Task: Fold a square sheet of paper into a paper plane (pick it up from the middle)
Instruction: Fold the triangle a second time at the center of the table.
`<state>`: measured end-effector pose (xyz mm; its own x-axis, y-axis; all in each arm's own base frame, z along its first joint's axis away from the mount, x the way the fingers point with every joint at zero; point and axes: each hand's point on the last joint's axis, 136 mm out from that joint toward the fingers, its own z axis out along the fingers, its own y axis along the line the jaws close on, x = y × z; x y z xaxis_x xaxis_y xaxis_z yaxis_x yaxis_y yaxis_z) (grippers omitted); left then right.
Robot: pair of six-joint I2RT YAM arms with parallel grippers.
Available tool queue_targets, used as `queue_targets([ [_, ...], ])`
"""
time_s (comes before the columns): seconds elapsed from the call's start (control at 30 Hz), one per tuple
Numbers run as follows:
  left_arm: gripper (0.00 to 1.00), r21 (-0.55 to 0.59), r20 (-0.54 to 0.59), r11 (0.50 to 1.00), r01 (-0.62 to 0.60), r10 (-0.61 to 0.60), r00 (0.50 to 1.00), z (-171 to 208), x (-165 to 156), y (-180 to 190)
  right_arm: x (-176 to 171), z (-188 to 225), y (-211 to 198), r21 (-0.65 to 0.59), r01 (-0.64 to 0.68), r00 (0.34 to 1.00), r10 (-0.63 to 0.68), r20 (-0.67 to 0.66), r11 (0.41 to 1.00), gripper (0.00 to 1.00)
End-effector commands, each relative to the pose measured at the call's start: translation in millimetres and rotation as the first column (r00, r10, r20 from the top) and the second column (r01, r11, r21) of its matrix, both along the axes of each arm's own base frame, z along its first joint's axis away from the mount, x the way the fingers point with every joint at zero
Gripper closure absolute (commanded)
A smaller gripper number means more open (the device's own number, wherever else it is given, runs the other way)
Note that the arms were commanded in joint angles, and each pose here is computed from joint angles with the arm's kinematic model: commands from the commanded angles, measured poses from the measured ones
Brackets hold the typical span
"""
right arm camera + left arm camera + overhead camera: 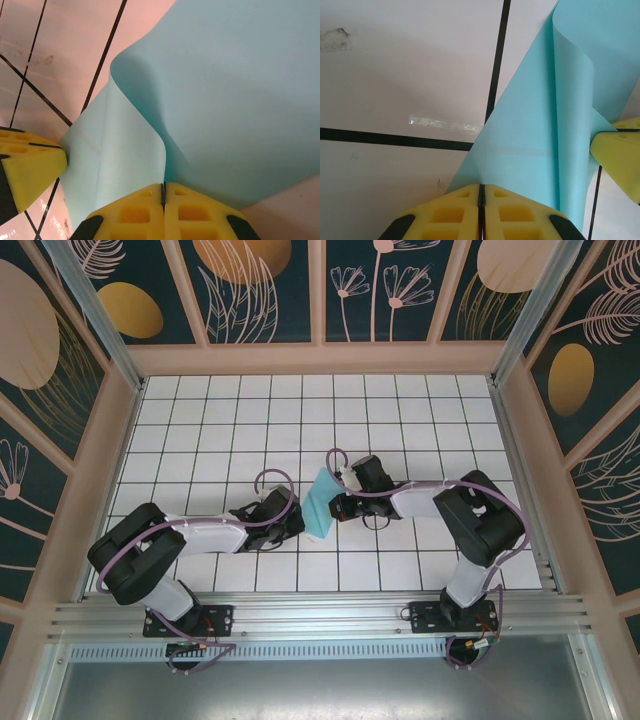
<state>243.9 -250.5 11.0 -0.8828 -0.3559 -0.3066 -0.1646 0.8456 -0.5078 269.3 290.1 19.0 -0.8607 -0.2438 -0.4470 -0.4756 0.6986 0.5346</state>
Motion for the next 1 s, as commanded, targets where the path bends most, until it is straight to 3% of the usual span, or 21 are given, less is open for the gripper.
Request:
queue_targets([
  [0.0, 0.88, 0.165, -0.108, 0.986, 0.012, 0.006, 0.994, -35.2, -23.8, 33.2, 1.8, -17.1, -5.6, -0.075, -0.003, 1.0, 0.002, -0.006, 0.997, 0.99],
  [0.3, 0.86, 0.176, -0.087, 0.984, 0.0, 0.016, 0.996, -26.1, -18.6, 33.9, -1.3, -30.4, -16.4, -0.142, 0.018, 0.999, -0.022, -0.024, 0.99, 1.0],
  [0.57, 0.71, 0.114, 0.033, 0.993, -0.028, 0.024, 0.999, 32.6, 7.1, 17.8, -4.3, -33.9, -19.7, -0.156, 0.022, 0.999, -0.027, -0.032, 0.988, 1.0],
  [0.77, 0.8, -0.077, 0.12, 0.996, 0.048, -0.039, 0.992, 72.5, 17.8, -19.5, -4.0, -32.9, -18.8, -0.154, 0.018, 0.999, -0.023, -0.029, 0.988, 1.0],
  [0.97, 0.85, -0.17, 0.147, 0.983, 0.072, -0.047, 0.988, 77.2, 27.0, -40.8, -5.2, -34.1, -18.5, -0.152, 0.018, 0.999, -0.024, -0.034, 0.988, 1.0],
])
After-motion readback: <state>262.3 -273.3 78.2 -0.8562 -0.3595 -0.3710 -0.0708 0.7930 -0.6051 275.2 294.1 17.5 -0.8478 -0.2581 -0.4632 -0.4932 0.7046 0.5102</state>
